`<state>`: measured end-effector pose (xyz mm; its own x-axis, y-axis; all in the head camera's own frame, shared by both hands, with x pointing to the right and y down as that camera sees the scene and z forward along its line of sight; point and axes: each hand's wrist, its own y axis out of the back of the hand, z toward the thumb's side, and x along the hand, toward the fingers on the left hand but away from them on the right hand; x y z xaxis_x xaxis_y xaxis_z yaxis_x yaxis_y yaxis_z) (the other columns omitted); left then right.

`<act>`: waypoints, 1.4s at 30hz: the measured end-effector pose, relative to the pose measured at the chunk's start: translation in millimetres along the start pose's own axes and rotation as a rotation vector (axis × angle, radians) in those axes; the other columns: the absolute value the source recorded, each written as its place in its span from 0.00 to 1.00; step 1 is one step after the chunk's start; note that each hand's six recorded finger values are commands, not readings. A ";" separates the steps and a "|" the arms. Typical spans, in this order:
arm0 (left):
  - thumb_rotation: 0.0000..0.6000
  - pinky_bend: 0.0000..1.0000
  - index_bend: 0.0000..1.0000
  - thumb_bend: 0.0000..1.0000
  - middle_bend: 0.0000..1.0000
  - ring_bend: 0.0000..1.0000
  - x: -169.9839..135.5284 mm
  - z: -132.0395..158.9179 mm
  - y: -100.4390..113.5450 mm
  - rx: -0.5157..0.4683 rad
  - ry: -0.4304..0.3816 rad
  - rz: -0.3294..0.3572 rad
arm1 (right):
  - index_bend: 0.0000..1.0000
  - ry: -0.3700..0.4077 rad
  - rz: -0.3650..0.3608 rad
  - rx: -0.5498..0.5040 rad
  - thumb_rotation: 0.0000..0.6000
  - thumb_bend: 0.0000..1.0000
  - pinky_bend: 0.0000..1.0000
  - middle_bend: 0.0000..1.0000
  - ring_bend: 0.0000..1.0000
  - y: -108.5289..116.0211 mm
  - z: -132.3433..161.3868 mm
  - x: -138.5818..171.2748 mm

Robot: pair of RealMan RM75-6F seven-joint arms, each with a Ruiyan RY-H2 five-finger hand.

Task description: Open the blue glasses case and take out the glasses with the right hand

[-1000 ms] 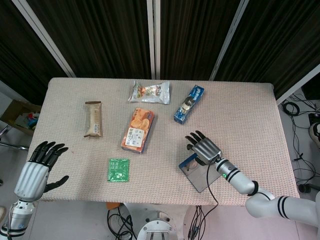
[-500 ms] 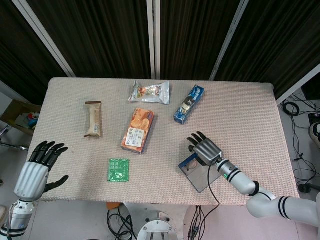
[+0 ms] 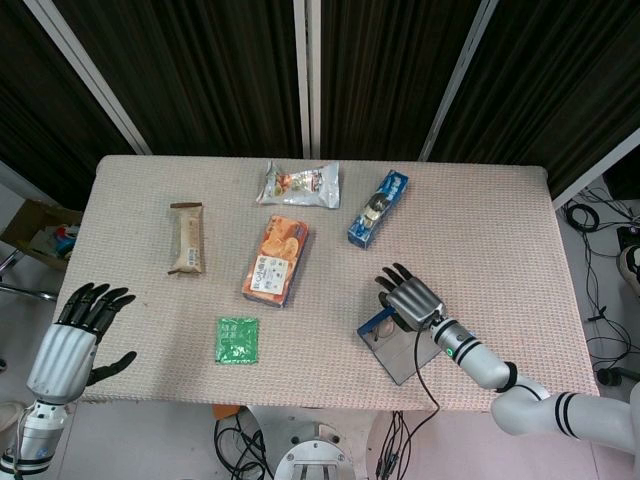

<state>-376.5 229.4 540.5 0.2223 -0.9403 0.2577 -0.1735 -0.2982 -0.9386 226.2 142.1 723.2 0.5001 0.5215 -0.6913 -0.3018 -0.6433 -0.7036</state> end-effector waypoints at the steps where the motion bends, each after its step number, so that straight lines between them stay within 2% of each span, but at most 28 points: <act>1: 1.00 0.12 0.21 0.05 0.19 0.12 -0.1 -0.1 -0.1 0.000 0.001 0.000 | 0.48 0.000 -0.001 0.001 1.00 0.44 0.00 0.17 0.00 0.3 0.0 -0.1; 11: 1.00 0.12 0.20 0.05 0.19 0.12 -0.6 -0.9 0.6 0.001 0.001 0.003 | 0.56 -0.006 -0.030 -0.003 1.00 0.47 0.00 0.20 0.00 7.5 0.4 -2.6; 17: 1.00 0.12 0.20 0.05 0.19 0.12 1.1 0.6 0.0 -0.001 -0.006 0.003 | 0.57 -0.028 -0.118 -0.015 1.00 0.47 0.00 0.20 0.00 30.4 2.0 -13.3; 22: 1.00 0.12 0.20 0.05 0.19 0.12 2.5 3.1 -0.8 -0.001 -0.016 0.001 | 0.56 -0.050 -0.200 0.024 1.00 0.45 0.00 0.19 0.00 43.7 16.7 -33.3; 31: 1.00 0.12 0.20 0.05 0.19 0.12 -0.4 -1.2 -2.3 -0.004 -0.001 -0.006 | 0.56 -0.134 -0.311 0.117 1.00 0.44 0.00 0.19 0.00 49.3 43.4 -73.3; 36: 1.00 0.12 0.20 0.05 0.19 0.12 -0.2 -2.4 -3.4 -0.006 0.000 -0.007 | 0.57 -0.191 -0.389 0.158 1.00 0.47 0.00 0.19 0.00 52.6 47.3 -81.2; 42: 1.00 0.12 0.20 0.05 0.19 0.12 1.0 -1.8 -4.2 -0.006 -0.005 -0.009 | 0.57 -0.216 -0.451 0.231 1.00 0.48 0.00 0.19 0.00 51.4 51.3 -84.8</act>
<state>-377.3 229.5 545.1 0.2283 -0.9369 0.2649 -0.1770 -0.3075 -0.9349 126.6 93.6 737.3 0.4505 0.8360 -0.3134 -0.2781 -0.2021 -0.9390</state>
